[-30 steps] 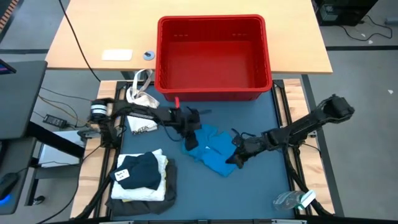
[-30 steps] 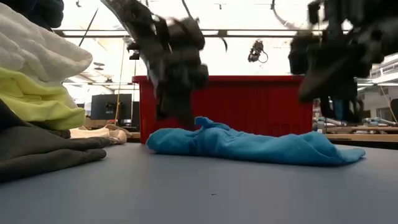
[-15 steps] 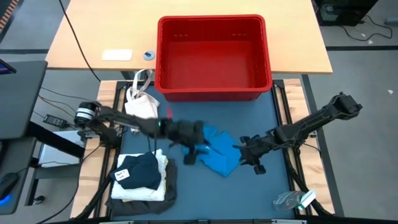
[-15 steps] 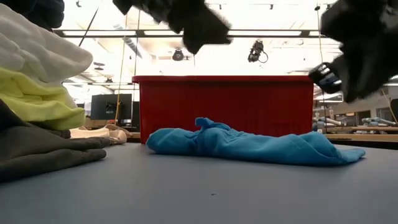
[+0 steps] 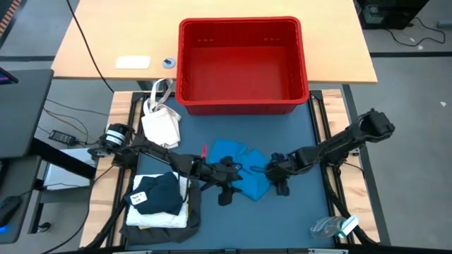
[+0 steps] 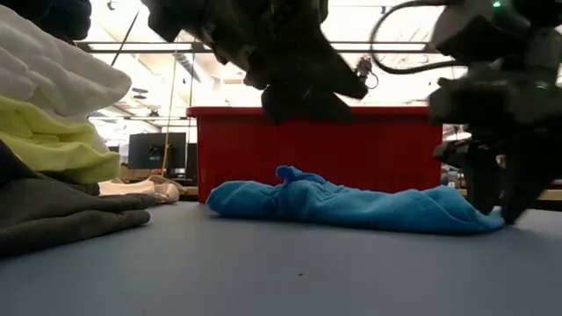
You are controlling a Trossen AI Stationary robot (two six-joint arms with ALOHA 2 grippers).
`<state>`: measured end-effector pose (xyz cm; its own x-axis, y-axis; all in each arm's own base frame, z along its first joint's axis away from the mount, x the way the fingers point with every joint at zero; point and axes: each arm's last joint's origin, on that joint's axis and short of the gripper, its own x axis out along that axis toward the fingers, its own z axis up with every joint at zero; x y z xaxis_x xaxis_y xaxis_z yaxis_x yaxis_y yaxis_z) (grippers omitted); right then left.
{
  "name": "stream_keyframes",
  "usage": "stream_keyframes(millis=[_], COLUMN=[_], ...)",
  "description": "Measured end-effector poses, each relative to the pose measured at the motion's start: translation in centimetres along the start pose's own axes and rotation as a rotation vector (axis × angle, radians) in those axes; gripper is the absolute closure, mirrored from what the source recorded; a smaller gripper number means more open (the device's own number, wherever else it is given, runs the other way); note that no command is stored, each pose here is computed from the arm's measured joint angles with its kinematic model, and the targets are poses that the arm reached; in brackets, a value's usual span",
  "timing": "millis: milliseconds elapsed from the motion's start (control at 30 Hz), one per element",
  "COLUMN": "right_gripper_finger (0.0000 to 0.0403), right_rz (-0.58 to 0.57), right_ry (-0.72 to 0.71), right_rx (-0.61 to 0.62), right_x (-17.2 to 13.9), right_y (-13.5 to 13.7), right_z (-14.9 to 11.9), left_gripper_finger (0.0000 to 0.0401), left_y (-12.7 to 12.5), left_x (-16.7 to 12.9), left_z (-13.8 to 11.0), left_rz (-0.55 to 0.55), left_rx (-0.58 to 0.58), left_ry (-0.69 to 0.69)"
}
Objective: Fold laundry
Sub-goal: Fold the blue shorts
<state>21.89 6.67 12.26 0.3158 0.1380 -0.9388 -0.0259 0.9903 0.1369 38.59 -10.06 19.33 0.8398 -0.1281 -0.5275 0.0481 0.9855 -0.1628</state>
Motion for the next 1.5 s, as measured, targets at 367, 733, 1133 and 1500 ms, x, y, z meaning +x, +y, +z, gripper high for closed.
stream_keyframes(millis=[367, 733, 1133, 1500], right_gripper_finger=[0.0328, 0.0250, 0.0164, 0.0171], right_rz=[0.589, 0.389, 0.446, 0.421], right_ry=[-0.388, -0.397, -0.301, -0.198], right_rx=[0.220, -0.188, -0.558, -0.612], right_x=[-2.0, -3.2, -2.5, 0.1], right_y=[5.5, 5.5, 10.0, 11.0], right_z=[4.6, 3.0, -0.3, -1.6], left_gripper_finger=[0.0179, 0.0179, 0.0179, 0.0224], left_y=[-1.4, -7.2, -8.4, -7.4], left_x=[-1.2, -2.6, 2.7, 8.6], left_z=[-0.3, -2.0, -4.9, -6.8], left_rz=[-0.031, -0.147, -0.244, -0.212], left_rx=[-0.148, 0.188, 0.550, 0.679], left_ry=[0.077, 0.082, -0.076, -0.043])
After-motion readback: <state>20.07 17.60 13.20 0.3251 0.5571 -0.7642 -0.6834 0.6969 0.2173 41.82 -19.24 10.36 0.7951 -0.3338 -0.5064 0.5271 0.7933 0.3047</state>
